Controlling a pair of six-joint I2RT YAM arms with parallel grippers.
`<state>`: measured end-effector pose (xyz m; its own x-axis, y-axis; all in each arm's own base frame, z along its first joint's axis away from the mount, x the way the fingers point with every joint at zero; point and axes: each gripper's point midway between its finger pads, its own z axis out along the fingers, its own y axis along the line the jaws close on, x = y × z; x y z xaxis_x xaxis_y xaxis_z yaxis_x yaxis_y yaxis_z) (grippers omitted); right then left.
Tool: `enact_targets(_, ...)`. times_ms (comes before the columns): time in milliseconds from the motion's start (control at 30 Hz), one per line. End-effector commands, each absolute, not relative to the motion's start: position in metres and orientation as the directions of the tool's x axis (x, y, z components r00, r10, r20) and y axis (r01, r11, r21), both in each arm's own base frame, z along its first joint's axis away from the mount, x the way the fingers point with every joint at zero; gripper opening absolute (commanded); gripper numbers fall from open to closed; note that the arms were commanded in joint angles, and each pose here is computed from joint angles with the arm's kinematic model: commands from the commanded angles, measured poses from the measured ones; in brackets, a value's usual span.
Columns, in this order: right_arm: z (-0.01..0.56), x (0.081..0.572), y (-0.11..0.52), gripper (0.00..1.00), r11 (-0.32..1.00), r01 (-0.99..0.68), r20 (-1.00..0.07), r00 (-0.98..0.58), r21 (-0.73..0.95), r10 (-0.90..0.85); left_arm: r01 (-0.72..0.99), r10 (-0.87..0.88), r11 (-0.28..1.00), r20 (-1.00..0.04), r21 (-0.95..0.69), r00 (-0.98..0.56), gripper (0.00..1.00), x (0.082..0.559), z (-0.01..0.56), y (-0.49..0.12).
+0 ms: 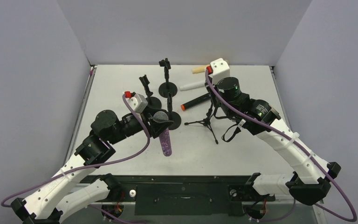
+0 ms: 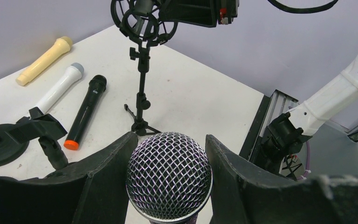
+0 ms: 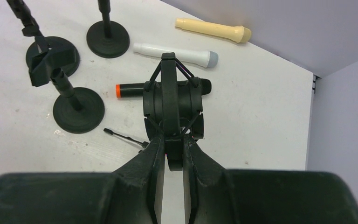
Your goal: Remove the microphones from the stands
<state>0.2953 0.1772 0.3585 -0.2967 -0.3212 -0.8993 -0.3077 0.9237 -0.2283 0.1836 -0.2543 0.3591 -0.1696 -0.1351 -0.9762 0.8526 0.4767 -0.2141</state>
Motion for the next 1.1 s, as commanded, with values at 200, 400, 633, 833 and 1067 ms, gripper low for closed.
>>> enact_targets(200,0.391,0.295,0.220,0.00,0.932,-0.336,-0.953,-0.213,-0.133,-0.213,0.855,-0.206,0.479,-0.972,-0.198,-0.110,0.00,0.187,0.386,-0.253)
enact_targets(400,0.395,0.290,0.228,0.00,0.926,-0.362,-0.960,-0.206,-0.106,-0.191,0.850,-0.207,0.482,-0.971,-0.210,-0.122,0.00,0.189,0.383,-0.254)
enact_targets(633,0.385,0.287,0.232,0.14,0.917,-0.383,-0.950,-0.231,-0.111,-0.211,0.854,-0.234,0.476,-0.966,-0.212,-0.109,0.00,0.190,0.390,-0.256)
enact_targets(833,0.396,0.279,0.224,0.60,0.920,-0.384,-0.960,-0.221,-0.076,-0.171,0.851,-0.251,0.474,-0.961,-0.227,-0.117,0.00,0.192,0.393,-0.258)
enact_targets(1067,0.422,0.259,0.210,0.74,0.913,-0.408,-0.978,-0.189,-0.005,-0.090,0.854,-0.288,0.449,-0.947,-0.263,-0.140,0.00,0.192,0.404,-0.262)
